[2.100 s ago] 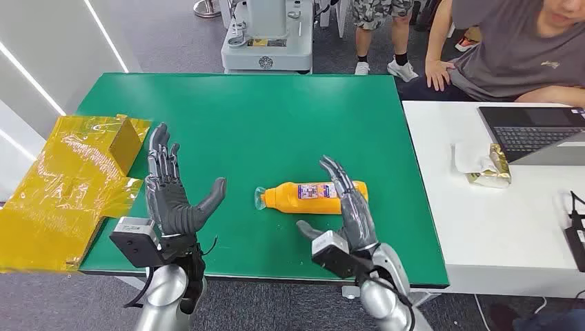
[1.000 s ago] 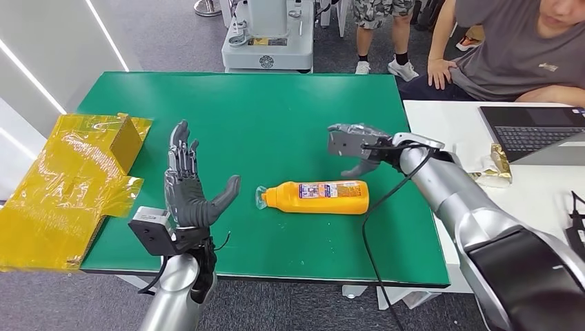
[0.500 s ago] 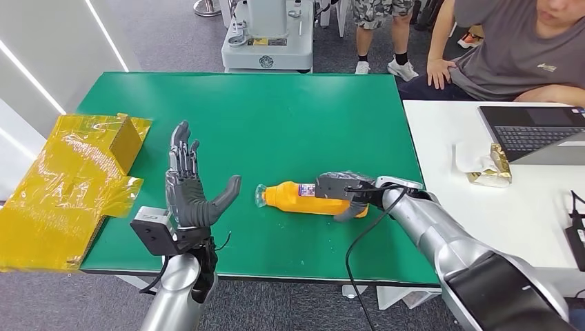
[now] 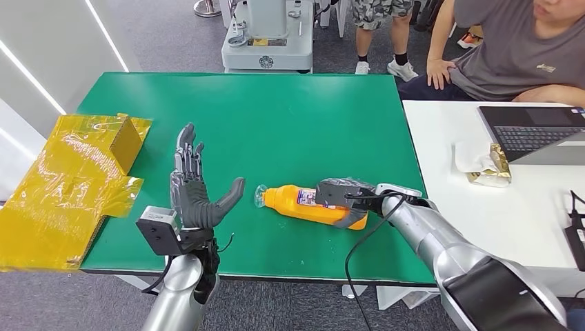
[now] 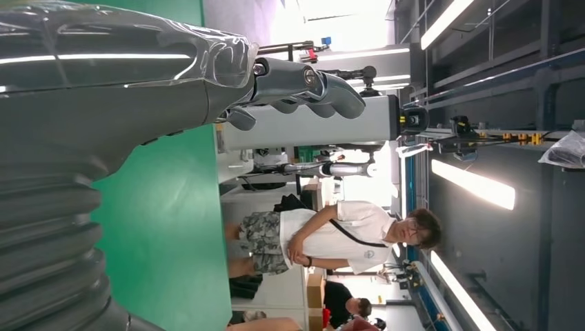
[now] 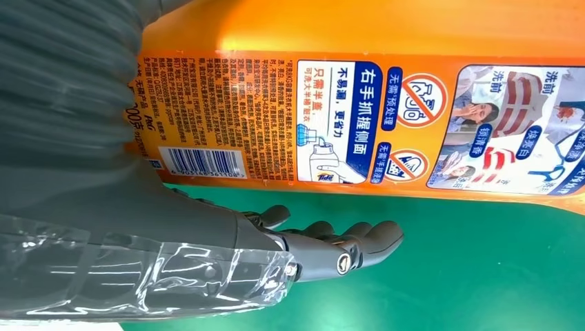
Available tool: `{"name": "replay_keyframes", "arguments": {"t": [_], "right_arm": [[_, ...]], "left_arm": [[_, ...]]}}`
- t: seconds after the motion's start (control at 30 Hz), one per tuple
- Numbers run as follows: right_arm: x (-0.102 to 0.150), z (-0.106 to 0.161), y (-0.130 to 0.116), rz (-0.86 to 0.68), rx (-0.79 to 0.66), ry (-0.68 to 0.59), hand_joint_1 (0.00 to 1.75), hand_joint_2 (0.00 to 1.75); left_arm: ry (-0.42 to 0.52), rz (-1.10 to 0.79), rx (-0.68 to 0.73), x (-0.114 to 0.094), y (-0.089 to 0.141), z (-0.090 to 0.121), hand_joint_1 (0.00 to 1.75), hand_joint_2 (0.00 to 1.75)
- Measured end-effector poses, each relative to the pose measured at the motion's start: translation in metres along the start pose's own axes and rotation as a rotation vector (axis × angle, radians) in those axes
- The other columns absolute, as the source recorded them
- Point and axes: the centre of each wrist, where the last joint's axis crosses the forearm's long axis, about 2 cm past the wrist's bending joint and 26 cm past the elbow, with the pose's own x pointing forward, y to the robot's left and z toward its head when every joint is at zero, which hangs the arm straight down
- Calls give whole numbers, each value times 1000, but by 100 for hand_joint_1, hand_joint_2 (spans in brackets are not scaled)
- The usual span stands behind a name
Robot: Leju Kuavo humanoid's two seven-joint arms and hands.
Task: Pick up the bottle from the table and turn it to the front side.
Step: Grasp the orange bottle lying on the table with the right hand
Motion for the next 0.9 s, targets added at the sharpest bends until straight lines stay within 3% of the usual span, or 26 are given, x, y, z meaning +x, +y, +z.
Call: {"name": "replay_keyframes", "arguments": {"t": [0.03,0.63,0.77,0.9], "right_arm": [[0,0,1,2,-9,-1,175,175],[1,-3,6,27,-127,-24,175,175],[7,-6,6,17,-218,-78,175,175],[21,-10,0,-4,-409,-193,175,175]], "left_arm": [[0,0,0,0,0,0,0,175],[5,-9,9,-1,1,3,0,175],[10,-18,12,-1,1,5,0,175],[7,-41,17,-2,3,5,0,175]]}}
